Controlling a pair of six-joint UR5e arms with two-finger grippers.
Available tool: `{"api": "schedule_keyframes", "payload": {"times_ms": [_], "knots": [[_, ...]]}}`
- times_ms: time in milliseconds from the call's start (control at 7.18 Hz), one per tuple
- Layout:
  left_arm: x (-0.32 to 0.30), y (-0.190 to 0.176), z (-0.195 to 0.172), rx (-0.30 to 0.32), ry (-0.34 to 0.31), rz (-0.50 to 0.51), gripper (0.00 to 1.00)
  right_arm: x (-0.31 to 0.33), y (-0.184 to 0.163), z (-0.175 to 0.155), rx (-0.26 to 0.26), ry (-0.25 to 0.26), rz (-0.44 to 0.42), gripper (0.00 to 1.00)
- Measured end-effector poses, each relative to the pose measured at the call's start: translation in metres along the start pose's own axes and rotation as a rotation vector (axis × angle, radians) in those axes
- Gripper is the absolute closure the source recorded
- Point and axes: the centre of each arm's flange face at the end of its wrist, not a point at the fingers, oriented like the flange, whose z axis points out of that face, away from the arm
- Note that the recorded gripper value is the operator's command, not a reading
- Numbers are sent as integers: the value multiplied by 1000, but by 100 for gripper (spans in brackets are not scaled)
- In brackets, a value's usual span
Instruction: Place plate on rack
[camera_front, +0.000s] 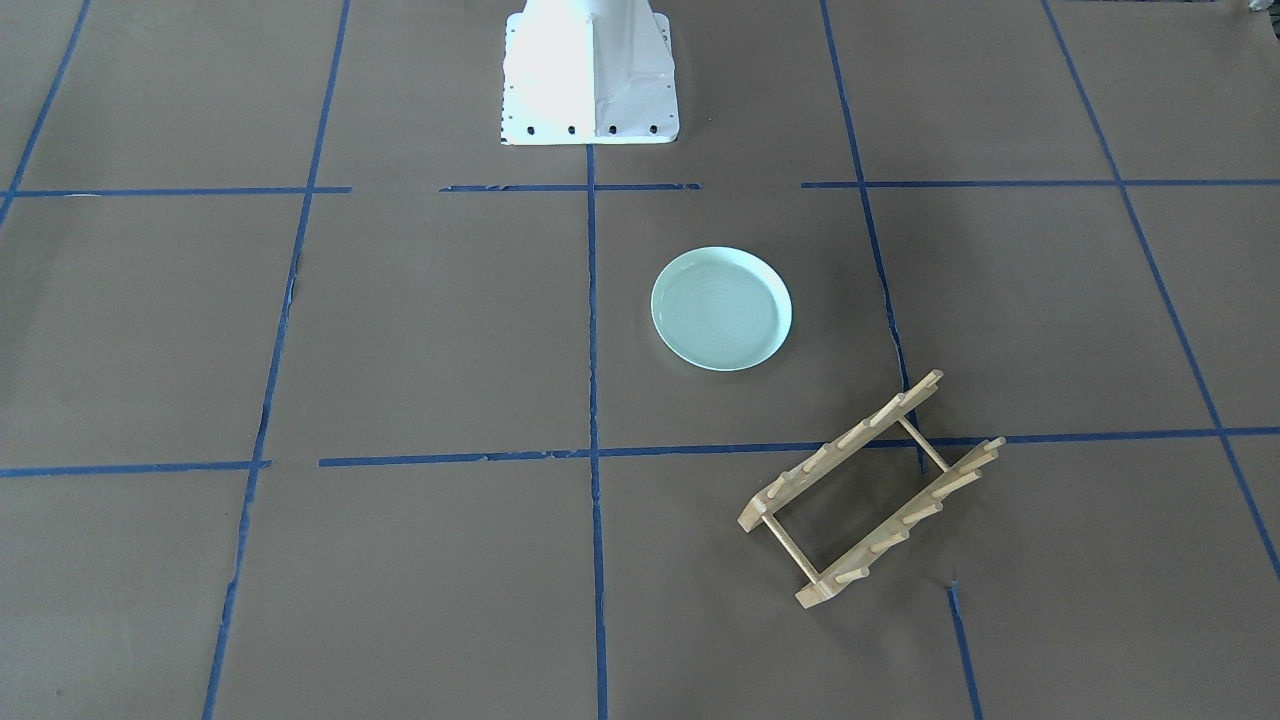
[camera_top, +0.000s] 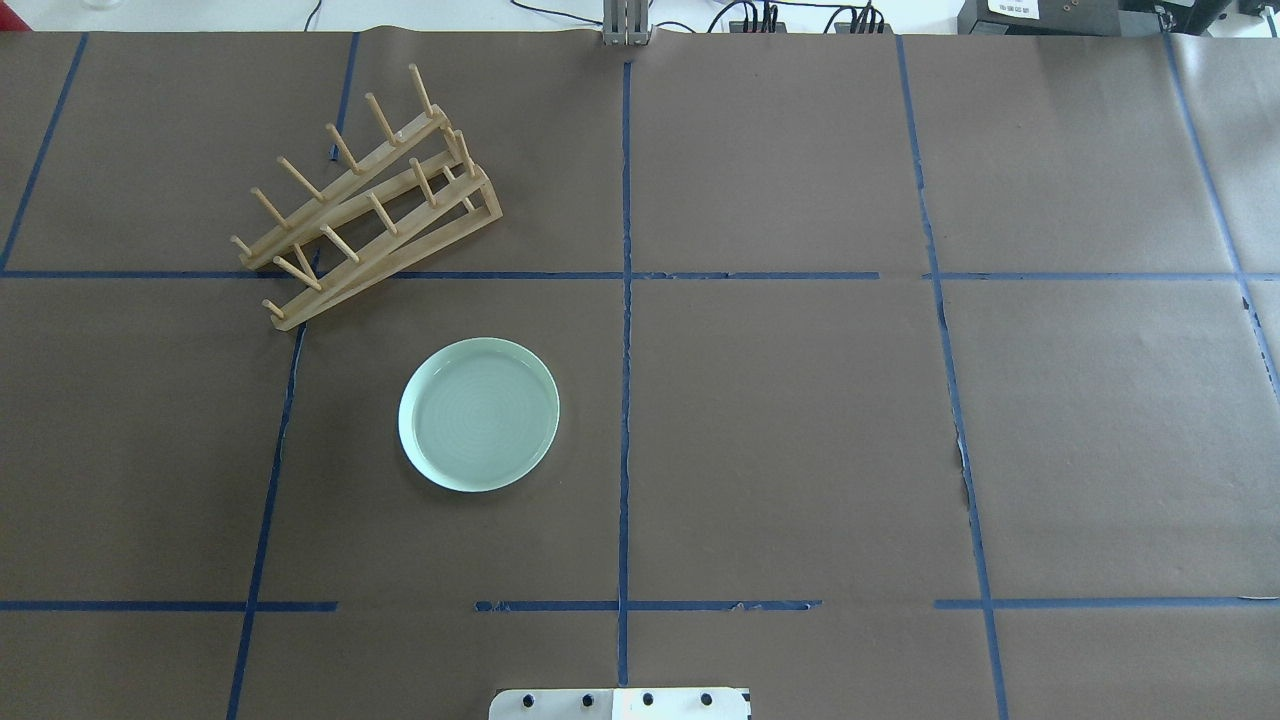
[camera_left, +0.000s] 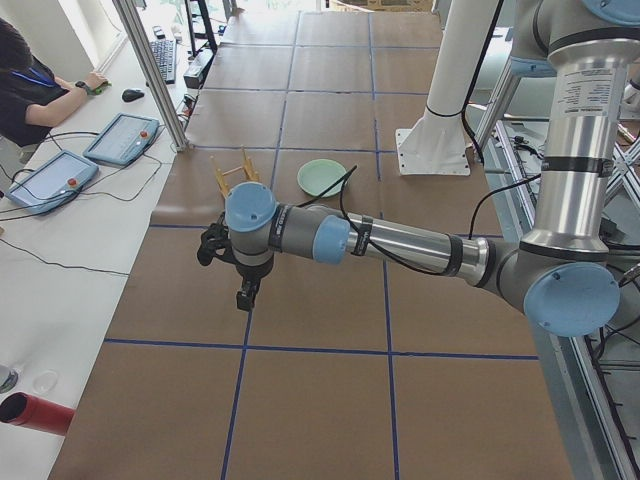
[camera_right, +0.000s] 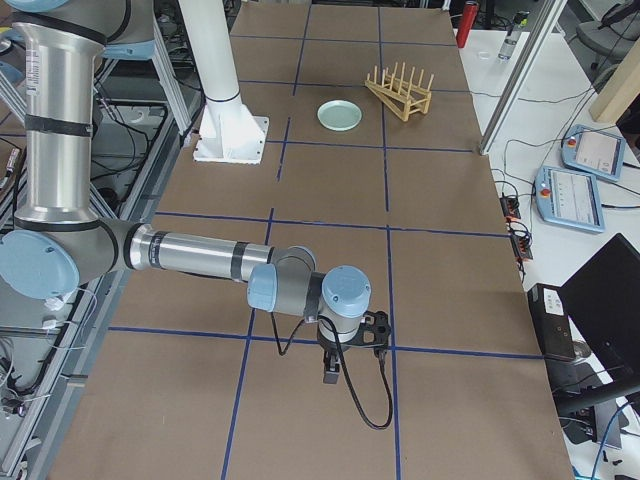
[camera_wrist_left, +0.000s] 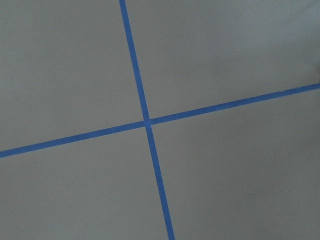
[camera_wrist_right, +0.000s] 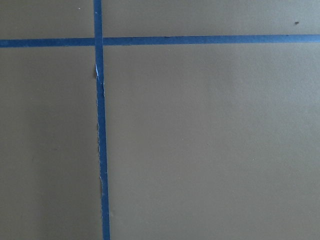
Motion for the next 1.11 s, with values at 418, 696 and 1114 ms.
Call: {"api": "schedule_keyframes", "payload": {"times_ms": [418, 696, 1114], "knots": [[176, -57, 11, 40, 8, -232, 0, 0, 0, 0, 0, 0, 1, 0], [323, -85, 38, 3, 81, -340, 0, 0, 0, 0, 0, 0, 1, 0], [504, -99, 94, -49, 91, -488, 0, 0, 0, 0, 1, 0, 0, 0]]}}
